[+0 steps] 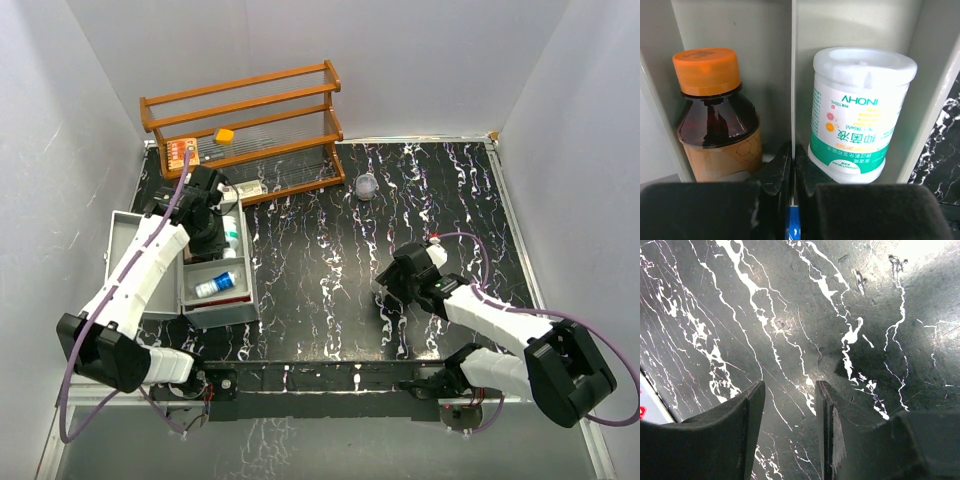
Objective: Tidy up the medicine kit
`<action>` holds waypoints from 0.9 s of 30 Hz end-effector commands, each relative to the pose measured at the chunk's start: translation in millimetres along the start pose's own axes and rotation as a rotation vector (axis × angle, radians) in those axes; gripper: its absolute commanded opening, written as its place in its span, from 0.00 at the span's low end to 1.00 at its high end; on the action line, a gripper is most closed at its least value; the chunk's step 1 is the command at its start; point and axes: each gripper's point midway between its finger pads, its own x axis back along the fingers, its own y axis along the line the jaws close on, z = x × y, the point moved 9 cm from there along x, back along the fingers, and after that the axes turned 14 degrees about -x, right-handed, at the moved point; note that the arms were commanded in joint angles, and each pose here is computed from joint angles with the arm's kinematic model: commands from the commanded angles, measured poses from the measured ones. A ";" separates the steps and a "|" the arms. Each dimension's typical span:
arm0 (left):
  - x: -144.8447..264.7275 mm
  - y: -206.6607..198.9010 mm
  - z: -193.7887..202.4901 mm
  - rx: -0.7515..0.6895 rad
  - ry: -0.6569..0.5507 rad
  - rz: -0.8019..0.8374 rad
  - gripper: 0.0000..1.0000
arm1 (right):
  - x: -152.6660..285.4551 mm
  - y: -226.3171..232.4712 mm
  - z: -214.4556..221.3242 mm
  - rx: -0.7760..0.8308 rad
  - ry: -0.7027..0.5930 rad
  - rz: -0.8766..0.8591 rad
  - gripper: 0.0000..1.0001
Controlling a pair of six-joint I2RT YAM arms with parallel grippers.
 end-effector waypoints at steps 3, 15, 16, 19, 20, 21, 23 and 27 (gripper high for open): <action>-4.5 22.1 -8.6 0.004 -0.083 0.026 0.00 | 2.1 18.8 -5.2 0.013 -0.004 -0.064 0.42; -37.5 28.6 -6.1 -0.043 -0.042 0.123 0.00 | -1.1 19.0 -3.3 0.012 0.009 -0.054 0.42; -39.6 28.6 -6.0 -0.058 -0.033 0.128 0.00 | -1.0 19.4 -3.2 0.012 0.011 -0.054 0.42; -47.7 30.5 -4.5 -0.071 -0.003 0.103 0.00 | -1.1 19.8 -3.5 0.013 0.010 -0.055 0.42; -50.7 30.7 -4.3 -0.071 0.004 0.103 0.00 | -0.8 20.8 -4.0 0.011 0.009 -0.058 0.42; -52.5 30.8 -4.3 -0.069 0.005 0.104 0.00 | -1.0 20.9 -4.1 0.010 0.008 -0.058 0.42; -58.0 30.8 -5.9 -0.060 0.018 0.100 0.00 | -0.6 21.3 -3.8 0.011 0.012 -0.060 0.41; -65.9 30.8 -7.7 -0.032 0.056 0.076 0.00 | -0.6 19.5 -3.6 0.010 0.012 -0.057 0.41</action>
